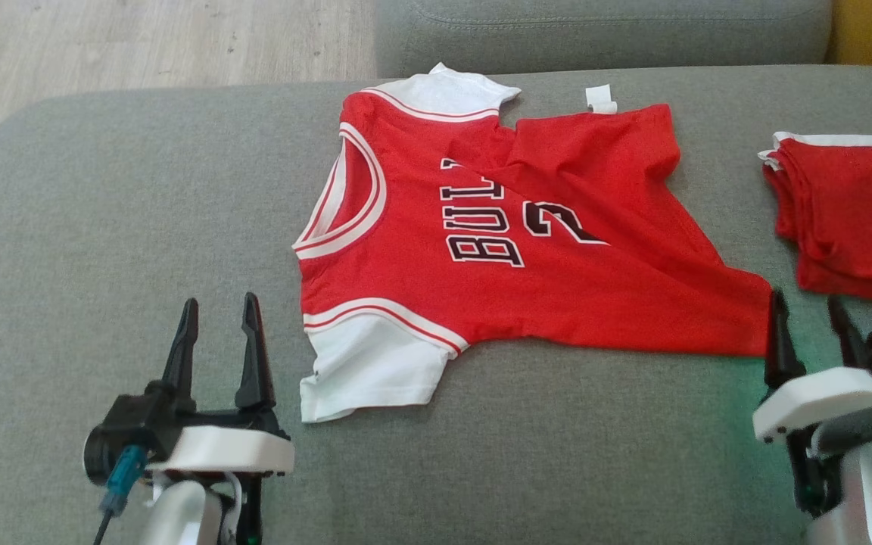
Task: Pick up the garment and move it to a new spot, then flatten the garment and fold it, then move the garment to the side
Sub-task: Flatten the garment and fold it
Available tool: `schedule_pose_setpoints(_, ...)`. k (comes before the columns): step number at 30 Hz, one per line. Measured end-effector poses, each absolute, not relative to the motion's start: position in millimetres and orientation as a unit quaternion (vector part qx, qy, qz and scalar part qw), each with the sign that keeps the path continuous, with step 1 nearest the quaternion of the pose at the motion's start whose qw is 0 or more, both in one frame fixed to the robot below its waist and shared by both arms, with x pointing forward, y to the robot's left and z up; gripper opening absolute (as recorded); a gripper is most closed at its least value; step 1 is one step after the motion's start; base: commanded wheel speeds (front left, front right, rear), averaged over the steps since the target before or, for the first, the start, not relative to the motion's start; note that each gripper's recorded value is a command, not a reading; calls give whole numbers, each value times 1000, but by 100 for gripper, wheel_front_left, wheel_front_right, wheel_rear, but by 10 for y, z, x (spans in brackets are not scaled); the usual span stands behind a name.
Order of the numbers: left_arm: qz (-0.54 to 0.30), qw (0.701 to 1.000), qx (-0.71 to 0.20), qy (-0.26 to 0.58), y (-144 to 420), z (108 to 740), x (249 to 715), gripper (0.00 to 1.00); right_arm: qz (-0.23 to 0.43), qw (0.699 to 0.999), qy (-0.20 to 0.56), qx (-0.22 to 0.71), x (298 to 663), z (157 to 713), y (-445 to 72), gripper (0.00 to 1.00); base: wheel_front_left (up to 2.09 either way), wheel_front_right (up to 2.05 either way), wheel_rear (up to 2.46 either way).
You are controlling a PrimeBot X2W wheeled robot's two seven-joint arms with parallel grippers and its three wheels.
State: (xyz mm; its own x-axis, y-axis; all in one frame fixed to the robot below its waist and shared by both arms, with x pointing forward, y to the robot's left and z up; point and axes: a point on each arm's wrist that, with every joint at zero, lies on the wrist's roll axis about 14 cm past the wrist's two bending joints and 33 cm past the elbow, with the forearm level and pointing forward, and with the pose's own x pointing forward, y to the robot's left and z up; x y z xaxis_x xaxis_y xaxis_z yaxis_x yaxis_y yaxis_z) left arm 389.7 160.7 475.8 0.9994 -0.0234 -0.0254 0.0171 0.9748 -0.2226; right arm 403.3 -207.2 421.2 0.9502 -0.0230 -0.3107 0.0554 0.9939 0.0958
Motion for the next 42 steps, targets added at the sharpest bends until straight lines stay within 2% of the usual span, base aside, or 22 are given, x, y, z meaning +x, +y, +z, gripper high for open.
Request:
schedule_pose_setpoints(4, -11, 994, -112, 14, 1599, 4757, 3902, 100, 10, 996, 73, 42, 4137, 4576, -1900, 100, 0, 0, 0)
schedule_pose_setpoints(8, -15, 993, -113, 16, 1573, 4747, 3918, 100, 43, 997, 41, 47, 4091, 4676, -1681, 100, 0, 0, 0)
schedule_pose_setpoints(12, -47, 993, -110, 21, 1418, 4721, 3979, 100, 40, 997, 47, 56, 4033, 4601, -1690, 100, 0, 0, 0)
schedule_pose_setpoints(17, -91, 992, -72, 49, 1234, 4645, 4267, 100, 42, 996, 46, 56, 4076, 4576, -1680, 100, 0, 0, 0)
schedule_pose_setpoints(22, -102, 987, -38, 118, 1221, 4396, 4549, 100, 35, 997, 51, 55, 4094, 4512, -1726, 100, 0, 0, 0)
schedule_pose_setpoints(27, -109, 973, -8, 204, 1199, 3991, 4607, 100, 25, 997, 48, 57, 4149, 4515, -1799, 100, 0, 0, 0)
schedule_pose_setpoints(36, -127, 956, 9, 265, 1146, 3647, 4682, 100, 14, 996, 60, 57, 4123, 4412, -1876, 100, 0, 0, 0)
schedule_pose_setpoints(37, -132, 955, 10, 266, 1132, 3640, 4699, 81, 13, 997, 59, 57, 4128, 4412, -1879, 100, 0, 0, 0)
schedule_pose_setpoints(38, -133, 955, 12, 266, 1136, 3641, 4727, 31, 13, 997, 57, 57, 4142, 4424, -1885, 100, 0, 0, 0)
schedule_pose_setpoints(39, -135, 955, 14, 264, 1137, 3647, 4756, 0, 11, 997, 52, 57, 4159, 4442, -1894, 100, 0, 0, 0)
schedule_pose_setpoints(42, -137, 959, 14, 246, 1127, 3694, 4840, 0, 10, 997, 51, 56, 4176, 4445, -1910, 100, 0, 0, 0)
